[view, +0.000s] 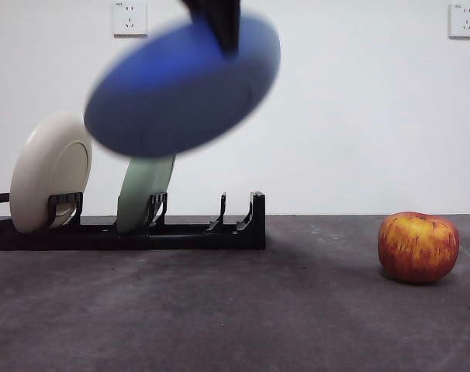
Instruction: Take the blue plate from the plate rack,put the plate on the table,take the apple from the table,put the apple in the plate
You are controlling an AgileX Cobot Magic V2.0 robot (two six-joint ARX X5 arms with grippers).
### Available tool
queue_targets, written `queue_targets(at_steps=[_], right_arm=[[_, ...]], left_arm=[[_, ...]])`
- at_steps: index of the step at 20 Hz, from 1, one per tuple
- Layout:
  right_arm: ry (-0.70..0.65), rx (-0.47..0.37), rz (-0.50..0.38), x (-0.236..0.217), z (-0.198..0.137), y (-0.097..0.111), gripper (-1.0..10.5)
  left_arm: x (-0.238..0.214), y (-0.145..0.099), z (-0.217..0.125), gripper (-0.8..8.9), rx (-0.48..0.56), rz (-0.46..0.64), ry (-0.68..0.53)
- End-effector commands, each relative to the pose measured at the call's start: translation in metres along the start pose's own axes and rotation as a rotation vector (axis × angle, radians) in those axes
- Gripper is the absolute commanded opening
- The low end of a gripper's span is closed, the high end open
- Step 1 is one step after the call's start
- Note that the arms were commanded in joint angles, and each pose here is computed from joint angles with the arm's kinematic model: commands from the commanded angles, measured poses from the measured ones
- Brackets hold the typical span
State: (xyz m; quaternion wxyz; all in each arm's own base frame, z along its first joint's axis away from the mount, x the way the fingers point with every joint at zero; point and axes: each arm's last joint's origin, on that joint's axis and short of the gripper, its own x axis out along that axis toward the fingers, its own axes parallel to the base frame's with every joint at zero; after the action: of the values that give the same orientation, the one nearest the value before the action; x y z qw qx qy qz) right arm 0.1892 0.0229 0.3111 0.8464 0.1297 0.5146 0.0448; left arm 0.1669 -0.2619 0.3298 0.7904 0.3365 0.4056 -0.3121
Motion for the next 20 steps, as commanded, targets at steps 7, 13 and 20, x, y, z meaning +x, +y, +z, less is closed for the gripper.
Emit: queue_targets(at_steps=[7,13,20], right_arm=[[-0.083,-0.219,0.038,0.012,0.008,0.031,0.0],[0.009,-0.241,0.016,0.055,0.018,0.046,0.6],[0.053,-0.26,-0.056,0.102,0.027,0.055,4.5]], left_arm=[[0.099,-0.035,-0.064,-0.09,0.065,0.004,0.06],[0.12,-0.046,-0.066,-0.09,0.126,-0.115,0.098],[0.152,-0.064,-0.073,0.4,0.129,-0.254,0.196]])
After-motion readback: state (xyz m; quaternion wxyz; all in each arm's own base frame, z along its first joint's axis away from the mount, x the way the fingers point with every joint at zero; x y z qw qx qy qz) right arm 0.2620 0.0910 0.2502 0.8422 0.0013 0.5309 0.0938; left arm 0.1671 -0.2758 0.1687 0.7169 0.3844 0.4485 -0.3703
